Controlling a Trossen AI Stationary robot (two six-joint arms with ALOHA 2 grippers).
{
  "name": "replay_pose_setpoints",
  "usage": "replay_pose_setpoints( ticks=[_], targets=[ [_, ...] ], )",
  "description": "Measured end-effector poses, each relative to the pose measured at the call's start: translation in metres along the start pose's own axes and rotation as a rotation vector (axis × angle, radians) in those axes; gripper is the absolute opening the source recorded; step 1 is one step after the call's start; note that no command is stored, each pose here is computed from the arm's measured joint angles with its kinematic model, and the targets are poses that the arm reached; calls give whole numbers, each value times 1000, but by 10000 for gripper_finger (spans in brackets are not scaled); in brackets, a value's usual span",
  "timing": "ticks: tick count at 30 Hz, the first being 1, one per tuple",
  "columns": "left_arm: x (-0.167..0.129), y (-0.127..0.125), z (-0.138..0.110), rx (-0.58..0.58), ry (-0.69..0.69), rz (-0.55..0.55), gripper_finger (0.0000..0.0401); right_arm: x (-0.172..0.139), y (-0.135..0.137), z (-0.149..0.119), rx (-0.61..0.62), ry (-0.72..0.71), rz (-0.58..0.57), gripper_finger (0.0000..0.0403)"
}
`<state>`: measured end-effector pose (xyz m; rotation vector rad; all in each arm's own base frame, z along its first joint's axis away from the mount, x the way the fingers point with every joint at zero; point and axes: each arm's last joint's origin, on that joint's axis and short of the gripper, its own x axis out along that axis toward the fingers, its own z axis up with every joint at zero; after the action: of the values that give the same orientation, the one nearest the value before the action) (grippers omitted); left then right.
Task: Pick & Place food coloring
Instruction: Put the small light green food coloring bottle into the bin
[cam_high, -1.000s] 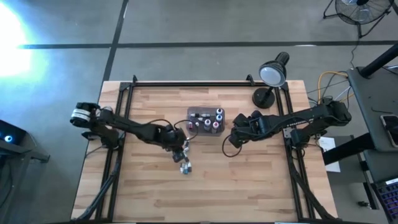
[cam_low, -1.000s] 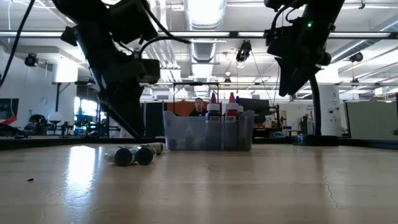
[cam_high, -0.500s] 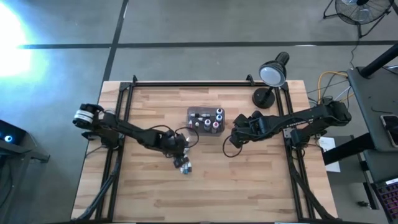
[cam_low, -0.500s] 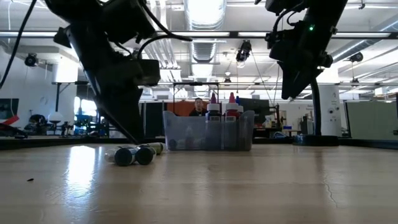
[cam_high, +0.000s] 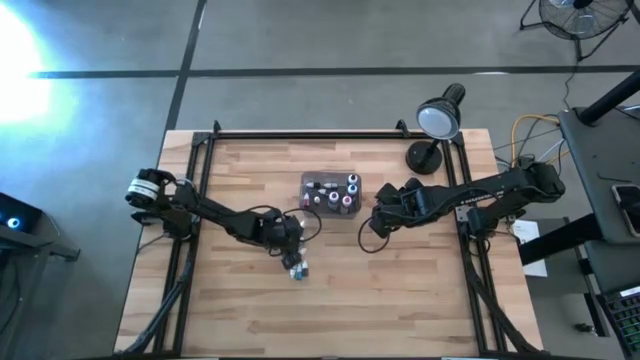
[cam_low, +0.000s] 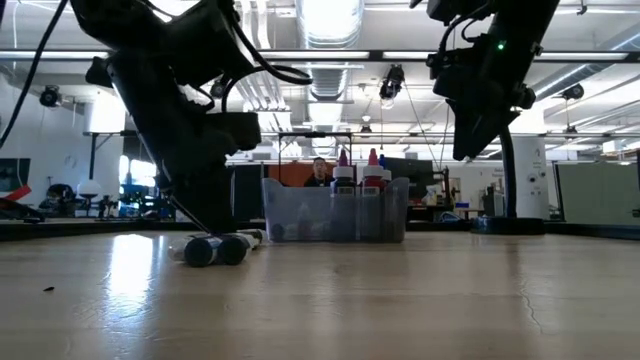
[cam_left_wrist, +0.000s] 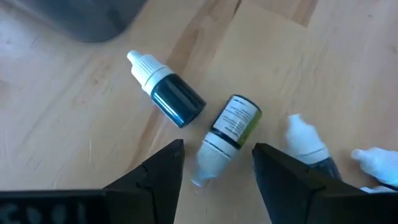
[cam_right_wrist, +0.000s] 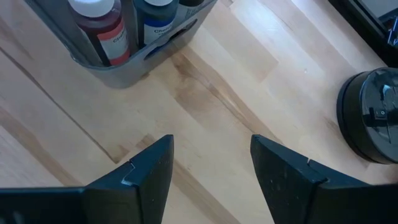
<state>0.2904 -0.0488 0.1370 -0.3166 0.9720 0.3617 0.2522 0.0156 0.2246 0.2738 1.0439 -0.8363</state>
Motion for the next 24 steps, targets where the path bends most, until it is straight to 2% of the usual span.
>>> replay_pose_setpoints(
  ticks=[4,11,15,20,24],
  targets=[
    [0,0,0,20,2,1,153,0,0,0,-1,1,-1,208],
    [1,0,-1,127,12,-18,85,1,0,-1,-3,4,-4,208],
    [0,-1,-1,139,19,-36,55,1,0,-1,-3,4,-4,208],
    [-7,1,-1,142,57,-64,36,1,-1,-2,-5,6,-7,208],
    [-29,8,-3,149,118,-37,32,1,-1,-2,-6,7,-8,208]
  ],
)
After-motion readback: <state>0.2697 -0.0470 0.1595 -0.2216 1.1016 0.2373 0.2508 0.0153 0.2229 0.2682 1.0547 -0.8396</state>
